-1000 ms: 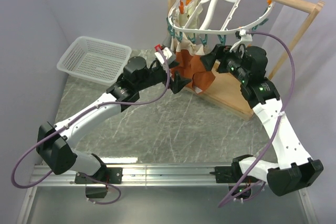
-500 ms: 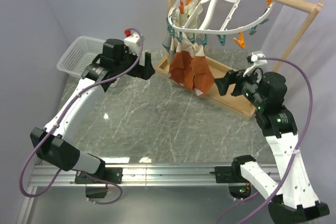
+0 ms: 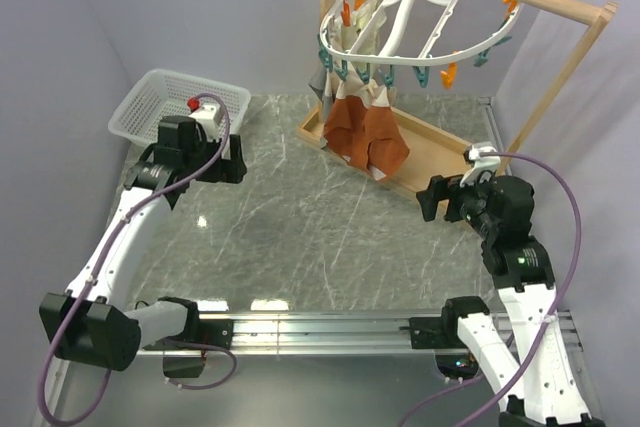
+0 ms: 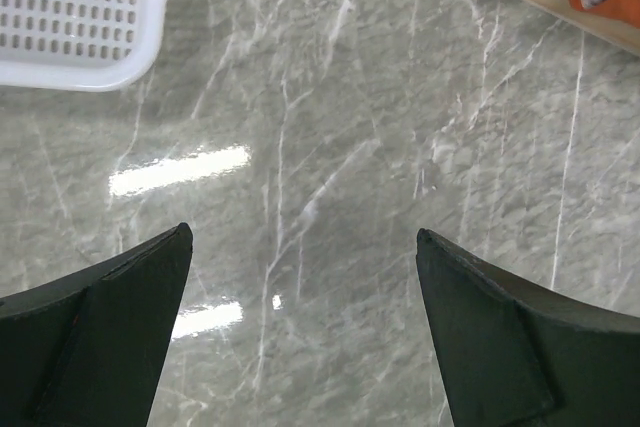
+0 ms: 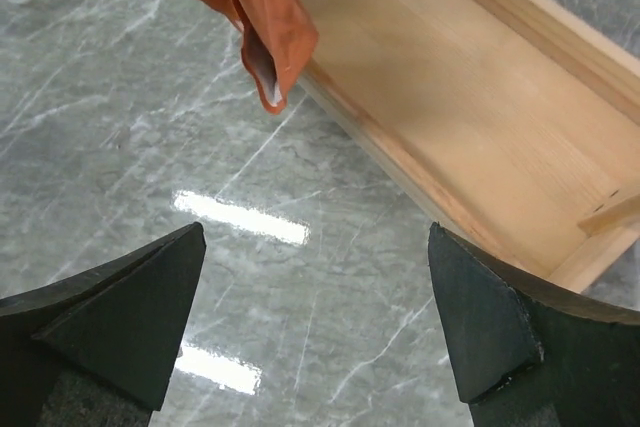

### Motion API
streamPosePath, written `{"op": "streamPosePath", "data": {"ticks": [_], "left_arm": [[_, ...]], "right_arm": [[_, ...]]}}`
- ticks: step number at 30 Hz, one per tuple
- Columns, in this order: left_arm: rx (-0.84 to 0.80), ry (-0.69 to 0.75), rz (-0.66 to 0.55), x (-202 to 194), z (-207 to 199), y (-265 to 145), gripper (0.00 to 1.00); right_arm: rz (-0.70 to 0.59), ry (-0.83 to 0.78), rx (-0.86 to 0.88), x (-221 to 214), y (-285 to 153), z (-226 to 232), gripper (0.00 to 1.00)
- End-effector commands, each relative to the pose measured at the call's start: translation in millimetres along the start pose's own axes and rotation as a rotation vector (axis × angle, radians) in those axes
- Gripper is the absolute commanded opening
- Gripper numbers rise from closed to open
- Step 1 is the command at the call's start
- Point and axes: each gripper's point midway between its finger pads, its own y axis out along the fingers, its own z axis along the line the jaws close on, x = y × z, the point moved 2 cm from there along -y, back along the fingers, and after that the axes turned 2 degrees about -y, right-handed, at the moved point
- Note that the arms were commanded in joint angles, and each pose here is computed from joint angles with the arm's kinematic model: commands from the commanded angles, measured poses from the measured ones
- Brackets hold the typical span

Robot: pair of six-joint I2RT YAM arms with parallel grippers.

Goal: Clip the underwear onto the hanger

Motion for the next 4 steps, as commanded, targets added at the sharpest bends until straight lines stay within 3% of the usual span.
{"op": "streamPosePath", "data": {"ticks": [1,4], "left_arm": [[0.018,0.024,-0.079,16,2,-11,0.99],[-0.022,0.031,-0.133,28,-5,-25,0.99]], "right_arm": [[-0.074,-0.014,0.003,17,-7,1,0.99],[-0.109,-0.006,-0.004,23,-12,0,1.0]]}}
